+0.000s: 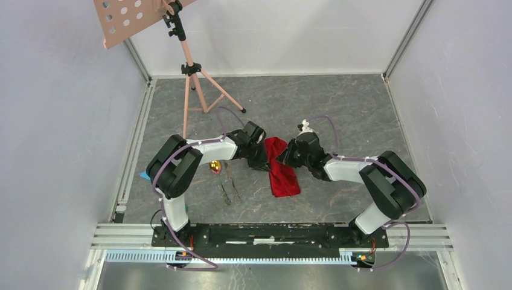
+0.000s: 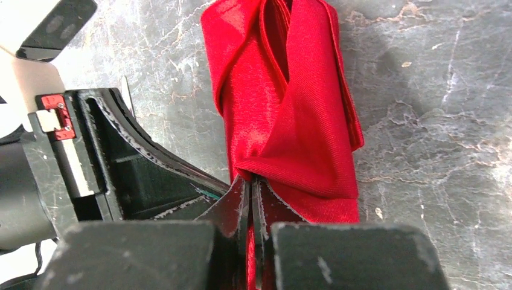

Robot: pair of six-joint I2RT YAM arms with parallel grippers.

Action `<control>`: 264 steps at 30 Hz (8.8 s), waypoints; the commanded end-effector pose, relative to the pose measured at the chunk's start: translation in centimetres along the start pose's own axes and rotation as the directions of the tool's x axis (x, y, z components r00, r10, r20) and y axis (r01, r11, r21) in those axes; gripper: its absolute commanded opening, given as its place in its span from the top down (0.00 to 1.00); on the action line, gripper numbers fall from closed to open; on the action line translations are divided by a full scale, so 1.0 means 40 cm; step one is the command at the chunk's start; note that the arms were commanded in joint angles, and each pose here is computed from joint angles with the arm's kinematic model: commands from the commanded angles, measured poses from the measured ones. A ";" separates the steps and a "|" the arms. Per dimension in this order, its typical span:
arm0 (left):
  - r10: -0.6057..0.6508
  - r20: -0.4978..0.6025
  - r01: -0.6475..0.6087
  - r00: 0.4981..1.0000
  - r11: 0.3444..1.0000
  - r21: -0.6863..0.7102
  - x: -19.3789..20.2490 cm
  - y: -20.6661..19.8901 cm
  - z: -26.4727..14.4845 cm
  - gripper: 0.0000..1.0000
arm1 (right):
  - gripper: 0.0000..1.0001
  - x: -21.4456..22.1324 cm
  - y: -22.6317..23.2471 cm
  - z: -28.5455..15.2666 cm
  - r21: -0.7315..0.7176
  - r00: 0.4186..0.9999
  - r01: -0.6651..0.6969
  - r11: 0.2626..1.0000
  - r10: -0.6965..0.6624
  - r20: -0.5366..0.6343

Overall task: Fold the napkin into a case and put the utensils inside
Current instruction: Fold the 2/3-rectangle-folded napkin at the center of the board, then pick up the top corner of the smaller rectangle folded napkin from the center of the board, then grasp the top corner of the smaller rectangle folded napkin from the folded napkin.

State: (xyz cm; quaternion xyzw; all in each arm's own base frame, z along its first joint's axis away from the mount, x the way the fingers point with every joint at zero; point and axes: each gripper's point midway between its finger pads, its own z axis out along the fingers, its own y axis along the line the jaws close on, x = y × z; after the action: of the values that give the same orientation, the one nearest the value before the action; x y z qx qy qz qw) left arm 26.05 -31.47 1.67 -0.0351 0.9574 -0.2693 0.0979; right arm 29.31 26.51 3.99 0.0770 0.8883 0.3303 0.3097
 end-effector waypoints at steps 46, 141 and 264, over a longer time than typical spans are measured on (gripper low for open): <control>0.031 0.025 -0.029 0.999 0.997 -0.069 0.055 0.060 0.052 0.83 | 0.59 0.003 0.071 0.043 -0.072 0.973 0.227 0.971 -0.229 -0.017; 0.507 0.284 -0.418 0.813 0.850 -0.322 -0.274 -0.103 -0.084 0.63 | 1.00 -0.134 0.033 0.007 -0.202 0.968 0.252 0.947 -0.250 0.036; 0.386 0.282 -0.387 0.878 0.920 -0.055 -0.216 -0.172 -0.038 0.98 | 0.99 -0.114 0.079 0.176 -0.325 0.958 0.265 0.908 -0.286 -0.020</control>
State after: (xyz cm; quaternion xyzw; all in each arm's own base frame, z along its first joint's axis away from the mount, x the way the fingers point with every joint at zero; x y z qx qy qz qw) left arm 34.64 -32.79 4.73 0.1493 0.9334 -0.1537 0.2879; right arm 34.56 27.74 2.70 -0.0939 0.8620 0.4010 0.2955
